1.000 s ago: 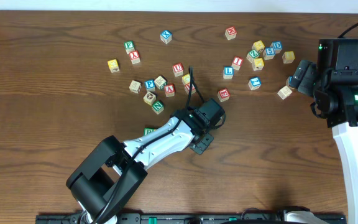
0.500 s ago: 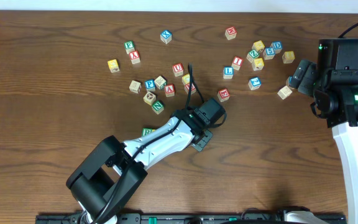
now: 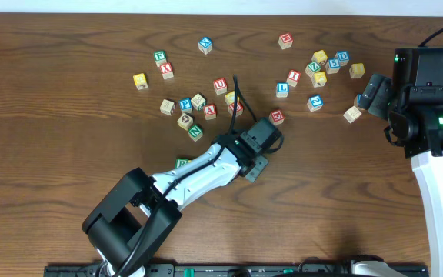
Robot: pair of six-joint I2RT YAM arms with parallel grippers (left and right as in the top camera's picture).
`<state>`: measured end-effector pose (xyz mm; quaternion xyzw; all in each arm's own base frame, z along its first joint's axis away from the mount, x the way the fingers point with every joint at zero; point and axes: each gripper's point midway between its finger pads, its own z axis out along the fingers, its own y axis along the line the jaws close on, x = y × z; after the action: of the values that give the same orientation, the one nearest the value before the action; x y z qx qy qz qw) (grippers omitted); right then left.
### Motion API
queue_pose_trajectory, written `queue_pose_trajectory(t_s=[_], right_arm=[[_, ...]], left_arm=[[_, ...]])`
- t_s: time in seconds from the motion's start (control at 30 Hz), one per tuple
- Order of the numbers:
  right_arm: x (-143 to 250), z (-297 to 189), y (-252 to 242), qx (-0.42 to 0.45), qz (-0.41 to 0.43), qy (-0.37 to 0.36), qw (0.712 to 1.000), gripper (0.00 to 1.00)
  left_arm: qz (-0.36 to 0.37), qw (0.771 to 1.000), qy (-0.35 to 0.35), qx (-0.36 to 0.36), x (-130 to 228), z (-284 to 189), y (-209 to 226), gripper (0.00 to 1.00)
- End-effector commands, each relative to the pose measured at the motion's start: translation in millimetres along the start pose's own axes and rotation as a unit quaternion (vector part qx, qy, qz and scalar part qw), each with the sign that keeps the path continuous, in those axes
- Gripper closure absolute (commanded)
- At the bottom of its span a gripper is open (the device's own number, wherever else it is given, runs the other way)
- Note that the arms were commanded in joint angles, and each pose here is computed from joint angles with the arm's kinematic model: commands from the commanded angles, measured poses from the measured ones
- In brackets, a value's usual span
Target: Spell out ROBOT
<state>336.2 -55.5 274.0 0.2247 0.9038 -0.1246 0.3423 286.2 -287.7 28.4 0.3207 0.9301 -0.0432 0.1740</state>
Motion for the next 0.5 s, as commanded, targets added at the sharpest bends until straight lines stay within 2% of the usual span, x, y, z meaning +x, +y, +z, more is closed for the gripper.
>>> queue_pose_trajectory(t_s=[0.0, 0.13, 0.23, 0.33, 0.47], right_arm=[[-6.0, -3.8, -3.1, 0.005, 0.0, -0.01, 1.0, 0.01], [-6.0, -3.8, -3.1, 0.005, 0.0, -0.01, 1.0, 0.01], [-6.0, -3.8, -3.2, 0.005, 0.0, -0.01, 1.0, 0.01], [-5.9, -3.8, -3.2, 0.005, 0.0, -0.01, 1.0, 0.01], [-5.9, -3.8, -3.2, 0.005, 0.0, -0.01, 1.0, 0.01]], left_arm=[[-0.012, 0.998, -0.057, 0.004, -40.9, -28.4, -1.3, 0.93], [-0.062, 0.992, -0.096, -0.052, -60.9, -50.7, 21.5, 0.93], [-0.091, 0.984, -0.114, -0.099, -63.1, -70.3, 45.9, 0.93], [-0.12, 0.978, -0.102, -0.139, -51.7, -84.0, 73.9, 0.93], [-0.158, 0.972, -0.049, -0.169, -22.0, -89.7, 114.4, 0.92]])
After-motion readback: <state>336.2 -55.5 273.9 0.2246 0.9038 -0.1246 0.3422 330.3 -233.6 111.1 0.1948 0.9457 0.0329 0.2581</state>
